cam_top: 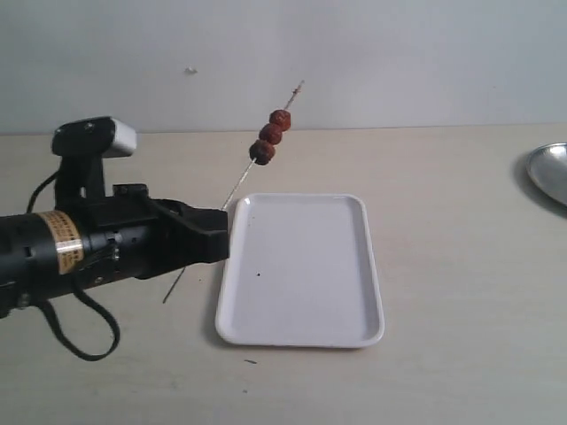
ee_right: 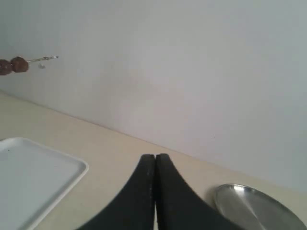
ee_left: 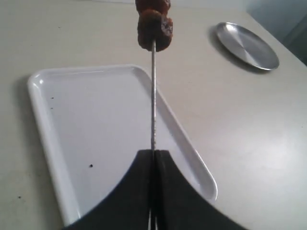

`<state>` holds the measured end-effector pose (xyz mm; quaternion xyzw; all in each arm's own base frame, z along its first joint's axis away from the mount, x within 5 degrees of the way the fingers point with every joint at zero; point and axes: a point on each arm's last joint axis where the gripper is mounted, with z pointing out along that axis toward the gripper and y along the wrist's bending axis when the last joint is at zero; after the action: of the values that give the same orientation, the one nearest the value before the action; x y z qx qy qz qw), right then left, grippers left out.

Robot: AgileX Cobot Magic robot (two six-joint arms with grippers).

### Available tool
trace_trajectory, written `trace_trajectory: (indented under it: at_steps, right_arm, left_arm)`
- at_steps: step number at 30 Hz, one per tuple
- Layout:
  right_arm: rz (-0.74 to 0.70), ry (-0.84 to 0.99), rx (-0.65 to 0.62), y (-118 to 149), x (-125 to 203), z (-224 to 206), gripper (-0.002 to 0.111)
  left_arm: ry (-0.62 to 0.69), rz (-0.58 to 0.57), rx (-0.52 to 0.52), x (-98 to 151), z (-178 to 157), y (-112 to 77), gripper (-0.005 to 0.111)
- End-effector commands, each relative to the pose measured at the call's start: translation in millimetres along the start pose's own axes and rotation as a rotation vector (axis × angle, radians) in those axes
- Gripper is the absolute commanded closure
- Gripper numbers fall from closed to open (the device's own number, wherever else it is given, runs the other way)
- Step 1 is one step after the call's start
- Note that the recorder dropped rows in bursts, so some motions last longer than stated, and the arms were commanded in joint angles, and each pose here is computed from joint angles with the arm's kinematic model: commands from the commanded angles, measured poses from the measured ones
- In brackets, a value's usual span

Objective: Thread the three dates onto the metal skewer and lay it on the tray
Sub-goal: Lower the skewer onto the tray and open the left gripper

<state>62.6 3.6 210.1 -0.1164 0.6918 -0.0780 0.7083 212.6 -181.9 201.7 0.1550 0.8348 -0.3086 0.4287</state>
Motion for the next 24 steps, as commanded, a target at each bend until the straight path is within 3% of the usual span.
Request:
trace_trajectory:
  at_steps: [1,11,24]
  right_arm:
    - [-0.007,0.000,-0.004,0.6,1.3,-0.8,0.108]
    - [-0.005,0.001,-0.004,0.7,1.4,-0.8,0.108]
    - [0.001,0.001,-0.004,0.7,1.4,-0.8,0.108]
  left_arm:
    - [0.064,-0.036,-0.009,5.4,31.0,-5.1,0.107]
    - [0.134,-0.110,-0.056,14.8,79.8,0.4,0.107]
    - [0.252,-0.083,-0.098,39.3,123.8,1.0,0.107]
